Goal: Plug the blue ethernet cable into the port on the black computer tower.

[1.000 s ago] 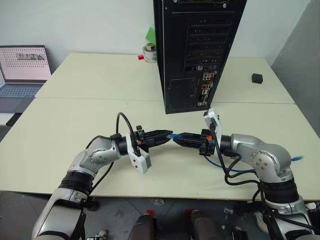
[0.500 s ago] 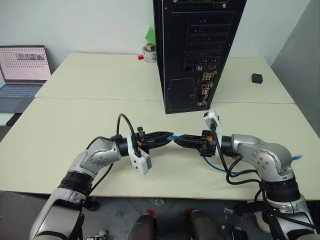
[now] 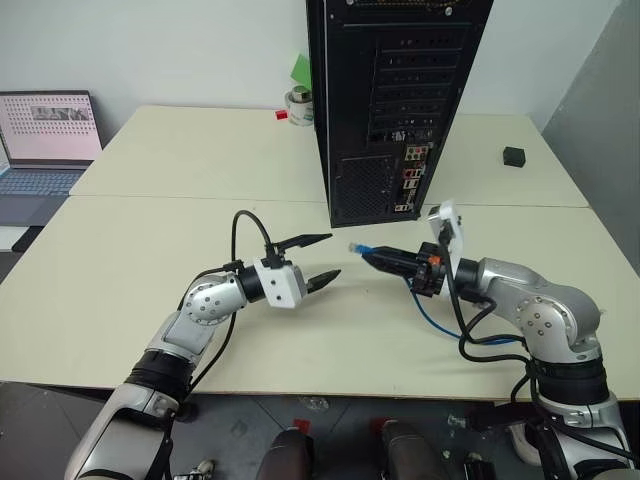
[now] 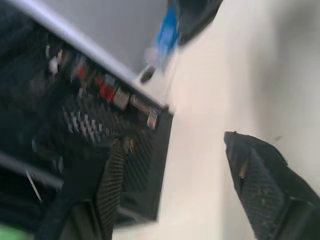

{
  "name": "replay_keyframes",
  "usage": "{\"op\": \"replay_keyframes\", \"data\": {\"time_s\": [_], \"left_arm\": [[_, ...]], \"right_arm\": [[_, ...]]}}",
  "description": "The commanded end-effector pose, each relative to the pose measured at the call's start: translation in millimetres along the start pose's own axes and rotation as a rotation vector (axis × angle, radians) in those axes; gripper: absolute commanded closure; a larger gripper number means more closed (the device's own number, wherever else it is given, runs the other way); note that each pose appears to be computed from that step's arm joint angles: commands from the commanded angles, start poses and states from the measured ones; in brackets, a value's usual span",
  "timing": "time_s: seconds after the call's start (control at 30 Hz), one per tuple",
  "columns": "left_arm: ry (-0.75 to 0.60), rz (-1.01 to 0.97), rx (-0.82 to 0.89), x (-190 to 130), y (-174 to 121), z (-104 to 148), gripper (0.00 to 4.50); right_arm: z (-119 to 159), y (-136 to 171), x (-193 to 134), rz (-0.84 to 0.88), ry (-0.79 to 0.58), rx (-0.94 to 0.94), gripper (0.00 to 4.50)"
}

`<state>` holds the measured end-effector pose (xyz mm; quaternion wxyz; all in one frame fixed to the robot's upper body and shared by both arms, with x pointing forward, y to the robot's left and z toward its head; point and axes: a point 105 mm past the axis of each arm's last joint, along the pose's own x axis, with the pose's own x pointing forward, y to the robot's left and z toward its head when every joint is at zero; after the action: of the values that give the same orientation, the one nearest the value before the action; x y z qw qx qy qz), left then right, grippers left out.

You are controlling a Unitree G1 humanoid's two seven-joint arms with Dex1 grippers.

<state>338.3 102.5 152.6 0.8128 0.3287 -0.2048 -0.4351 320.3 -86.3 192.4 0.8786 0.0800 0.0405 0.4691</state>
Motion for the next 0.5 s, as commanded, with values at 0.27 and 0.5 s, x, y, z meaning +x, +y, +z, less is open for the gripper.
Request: {"op": "replay_keyframes", "data": {"time_s": [0.27,0.5], "left_arm": [[0.058,0.148,-0.447,22.9,27.8,24.3,1.23],[0.072,0.194,-0.507,30.8,35.9,36.4,1.23]], "right_arm": [[41.2,-55.9,17.4,-0.582,-0.143,-0.316,4.49],[33.9,-68.6,23.2,-0.728,-0.152,-0.285,4.49]]}}
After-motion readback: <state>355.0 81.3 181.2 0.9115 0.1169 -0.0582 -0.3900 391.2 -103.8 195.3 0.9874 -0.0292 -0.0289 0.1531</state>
